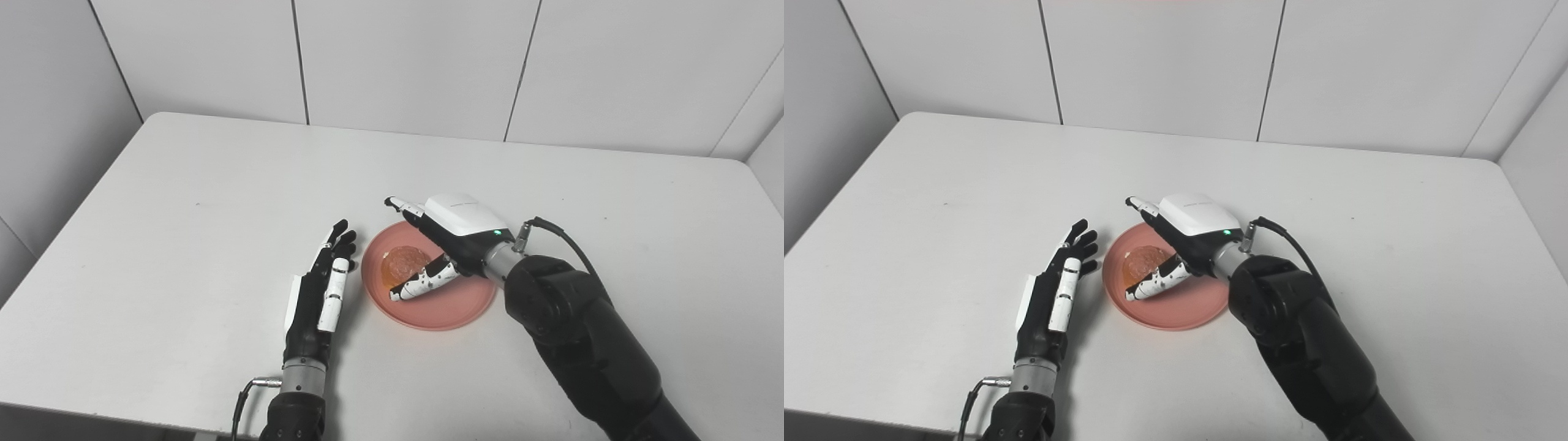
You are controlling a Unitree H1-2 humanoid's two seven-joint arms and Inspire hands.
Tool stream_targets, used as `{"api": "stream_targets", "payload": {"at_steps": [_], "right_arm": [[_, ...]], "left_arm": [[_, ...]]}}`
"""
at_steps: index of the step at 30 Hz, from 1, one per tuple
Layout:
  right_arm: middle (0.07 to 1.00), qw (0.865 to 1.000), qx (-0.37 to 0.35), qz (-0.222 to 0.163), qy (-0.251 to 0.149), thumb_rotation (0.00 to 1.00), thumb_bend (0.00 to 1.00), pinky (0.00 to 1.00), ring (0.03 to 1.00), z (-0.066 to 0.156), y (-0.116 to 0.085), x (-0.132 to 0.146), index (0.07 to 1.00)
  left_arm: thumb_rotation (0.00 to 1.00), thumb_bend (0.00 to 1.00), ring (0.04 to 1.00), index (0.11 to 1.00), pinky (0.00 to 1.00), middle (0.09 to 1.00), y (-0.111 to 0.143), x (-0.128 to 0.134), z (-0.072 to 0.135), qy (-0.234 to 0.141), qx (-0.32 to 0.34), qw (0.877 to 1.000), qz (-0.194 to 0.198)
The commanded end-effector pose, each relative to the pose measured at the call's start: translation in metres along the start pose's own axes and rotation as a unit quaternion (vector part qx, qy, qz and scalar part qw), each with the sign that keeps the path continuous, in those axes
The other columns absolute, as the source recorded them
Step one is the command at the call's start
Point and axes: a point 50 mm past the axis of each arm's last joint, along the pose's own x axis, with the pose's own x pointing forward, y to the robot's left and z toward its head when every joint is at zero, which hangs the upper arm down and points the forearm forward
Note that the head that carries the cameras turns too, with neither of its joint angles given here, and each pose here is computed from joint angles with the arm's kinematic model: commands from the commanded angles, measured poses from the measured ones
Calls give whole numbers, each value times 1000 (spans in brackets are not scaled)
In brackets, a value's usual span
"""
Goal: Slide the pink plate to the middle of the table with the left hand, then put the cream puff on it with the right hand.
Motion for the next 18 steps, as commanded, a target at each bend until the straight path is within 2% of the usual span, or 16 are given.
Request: {"api": "stream_targets", "payload": {"at_steps": [1,5,7,9,11,12,15,18], "right_arm": [[942,998,-1,-69,-8,546,943,673,846,6,-27,-6,988],[948,993,20,-114,-11,568,944,711,864,-2,-33,-17,990],[974,988,52,-147,-9,629,920,766,899,-12,-35,-25,998],[983,982,82,-170,-4,680,917,757,908,-21,-35,-31,1000],[993,975,112,-191,0,781,919,687,897,-29,-33,-37,1000],[994,968,143,-206,-2,784,919,684,897,-34,-30,-43,1000],[1000,947,211,-241,-12,804,845,781,939,-46,-18,-58,1000],[1000,933,247,-262,-12,882,811,846,968,-52,-3,-72,1000]], "left_arm": [[1000,460,885,882,847,894,3,3,9,-28,0,1000,-1],[1000,463,883,881,845,894,4,3,9,-26,0,1000,1],[1000,469,882,879,842,893,5,3,8,-27,3,1000,2],[1000,476,883,880,843,893,6,3,8,-28,6,1000,1],[1000,482,883,880,838,894,8,3,8,-29,8,1000,0],[1000,482,883,880,838,894,8,3,8,-30,9,1000,0],[1000,485,887,883,844,897,10,3,7,-29,11,1000,-2],[1000,482,888,885,848,899,12,3,6,-29,14,999,-2]]}}
